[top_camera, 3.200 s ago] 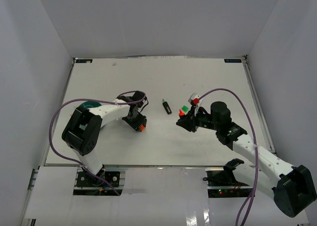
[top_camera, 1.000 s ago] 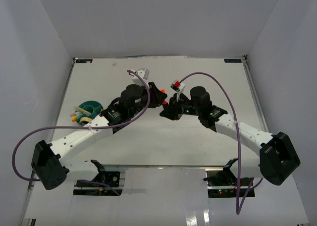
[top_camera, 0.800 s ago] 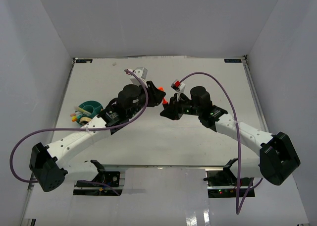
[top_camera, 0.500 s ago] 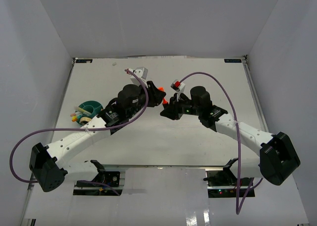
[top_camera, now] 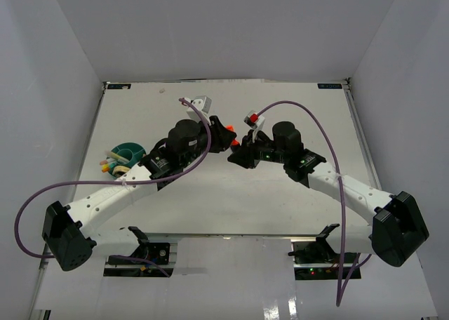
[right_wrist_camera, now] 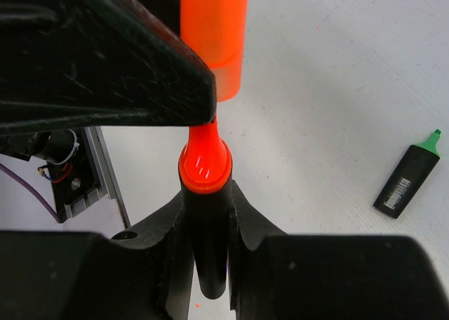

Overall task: Sort the stationery into containers
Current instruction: Close the pen cap on the pen.

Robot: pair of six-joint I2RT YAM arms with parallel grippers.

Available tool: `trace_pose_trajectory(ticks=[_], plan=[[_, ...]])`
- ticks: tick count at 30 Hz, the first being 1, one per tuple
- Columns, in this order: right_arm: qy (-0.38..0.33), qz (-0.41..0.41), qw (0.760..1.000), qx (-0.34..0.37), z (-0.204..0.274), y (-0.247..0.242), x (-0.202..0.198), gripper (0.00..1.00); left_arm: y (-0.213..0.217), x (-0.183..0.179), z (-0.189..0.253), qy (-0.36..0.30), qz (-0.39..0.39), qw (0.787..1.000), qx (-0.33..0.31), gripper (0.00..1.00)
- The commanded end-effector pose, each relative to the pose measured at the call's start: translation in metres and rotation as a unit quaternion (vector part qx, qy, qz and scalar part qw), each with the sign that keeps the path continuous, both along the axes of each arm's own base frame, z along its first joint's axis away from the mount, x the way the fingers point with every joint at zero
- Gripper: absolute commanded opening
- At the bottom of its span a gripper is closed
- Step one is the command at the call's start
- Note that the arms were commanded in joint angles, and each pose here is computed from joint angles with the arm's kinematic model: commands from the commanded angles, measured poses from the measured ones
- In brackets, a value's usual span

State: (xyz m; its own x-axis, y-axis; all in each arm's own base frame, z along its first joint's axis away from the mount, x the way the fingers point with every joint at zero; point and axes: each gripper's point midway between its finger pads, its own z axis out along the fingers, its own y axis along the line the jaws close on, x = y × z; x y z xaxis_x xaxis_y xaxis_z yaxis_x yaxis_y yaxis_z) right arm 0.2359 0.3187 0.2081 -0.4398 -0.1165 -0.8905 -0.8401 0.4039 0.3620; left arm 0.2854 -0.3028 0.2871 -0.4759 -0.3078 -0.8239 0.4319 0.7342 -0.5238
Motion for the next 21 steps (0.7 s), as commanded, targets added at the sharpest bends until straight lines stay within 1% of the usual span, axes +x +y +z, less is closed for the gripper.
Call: trace_pose_trajectory(ticks=[1, 10, 15, 21], plan=[[-0.047, 0.007, 0.998, 0.029, 0.037, 0.004, 0.003, 0.08, -0.005, -0.003, 0.007, 0.002, -0.011, 1.0, -0.009, 0.16], [-0.05, 0.01, 0.998, 0.034, 0.037, 0.005, 0.002, 0.08, -0.011, -0.007, 0.016, -0.007, -0.029, 0.999, -0.019, 0.16], [-0.062, 0.007, 0.997, 0.039, 0.041, 0.006, 0.005, 0.08, -0.012, -0.014, 0.007, 0.0, -0.045, 0.999, -0.016, 0.16], [-0.082, 0.004, 0.996, 0.047, 0.051, 0.006, 0.008, 0.08, -0.005, -0.019, 0.0, 0.003, -0.045, 0.999, -0.012, 0.16]])
